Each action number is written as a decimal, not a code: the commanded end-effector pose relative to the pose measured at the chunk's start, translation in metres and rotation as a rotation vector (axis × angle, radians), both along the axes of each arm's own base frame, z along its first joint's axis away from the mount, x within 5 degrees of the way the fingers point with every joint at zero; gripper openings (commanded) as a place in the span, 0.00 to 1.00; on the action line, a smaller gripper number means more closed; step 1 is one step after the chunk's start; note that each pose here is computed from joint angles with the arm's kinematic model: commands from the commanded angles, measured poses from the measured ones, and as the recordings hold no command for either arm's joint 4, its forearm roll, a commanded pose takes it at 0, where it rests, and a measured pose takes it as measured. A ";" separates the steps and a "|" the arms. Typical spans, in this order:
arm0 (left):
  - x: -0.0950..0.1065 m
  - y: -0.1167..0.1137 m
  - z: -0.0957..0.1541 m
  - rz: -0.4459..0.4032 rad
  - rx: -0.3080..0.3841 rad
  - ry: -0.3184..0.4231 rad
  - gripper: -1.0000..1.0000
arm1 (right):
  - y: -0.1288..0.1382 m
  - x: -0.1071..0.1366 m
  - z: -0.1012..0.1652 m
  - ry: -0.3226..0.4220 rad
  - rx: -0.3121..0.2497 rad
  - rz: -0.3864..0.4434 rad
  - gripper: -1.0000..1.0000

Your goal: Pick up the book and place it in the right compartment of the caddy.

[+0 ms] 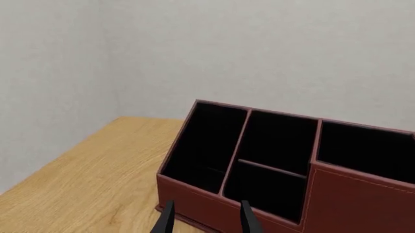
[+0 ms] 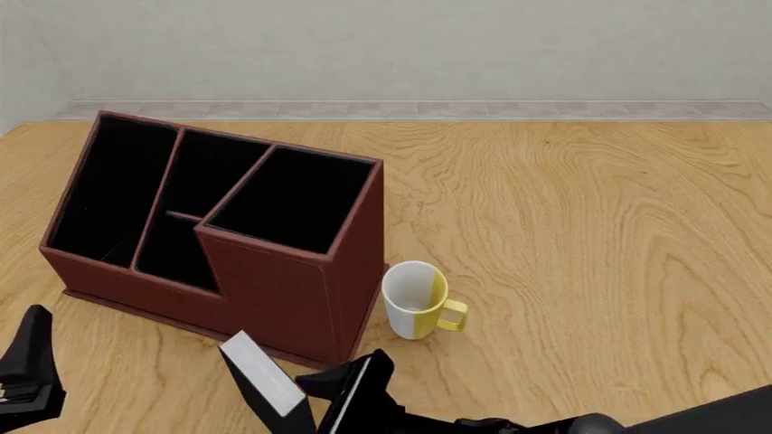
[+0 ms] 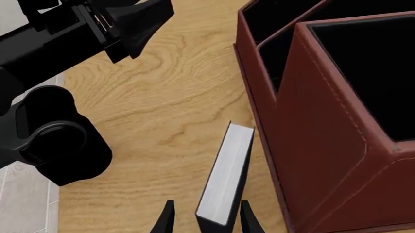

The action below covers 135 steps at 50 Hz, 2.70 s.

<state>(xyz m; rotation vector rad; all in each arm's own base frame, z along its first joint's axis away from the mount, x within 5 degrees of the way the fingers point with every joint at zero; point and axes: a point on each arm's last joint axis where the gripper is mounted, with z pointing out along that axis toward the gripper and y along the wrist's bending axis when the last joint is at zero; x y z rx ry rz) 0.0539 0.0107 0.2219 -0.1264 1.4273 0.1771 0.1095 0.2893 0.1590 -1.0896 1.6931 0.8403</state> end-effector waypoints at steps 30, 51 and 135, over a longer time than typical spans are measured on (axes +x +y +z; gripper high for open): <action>0.000 0.000 -0.002 -0.001 0.000 0.001 1.00 | -0.008 0.001 0.011 -0.026 0.023 -0.008 0.00; 0.000 -0.001 0.004 -0.015 0.003 -0.011 1.00 | -0.016 -0.014 0.040 -0.086 0.059 0.044 0.00; 0.000 -0.001 0.001 -0.018 -0.025 -0.020 1.00 | -0.103 -0.062 0.216 -0.207 0.131 0.152 0.00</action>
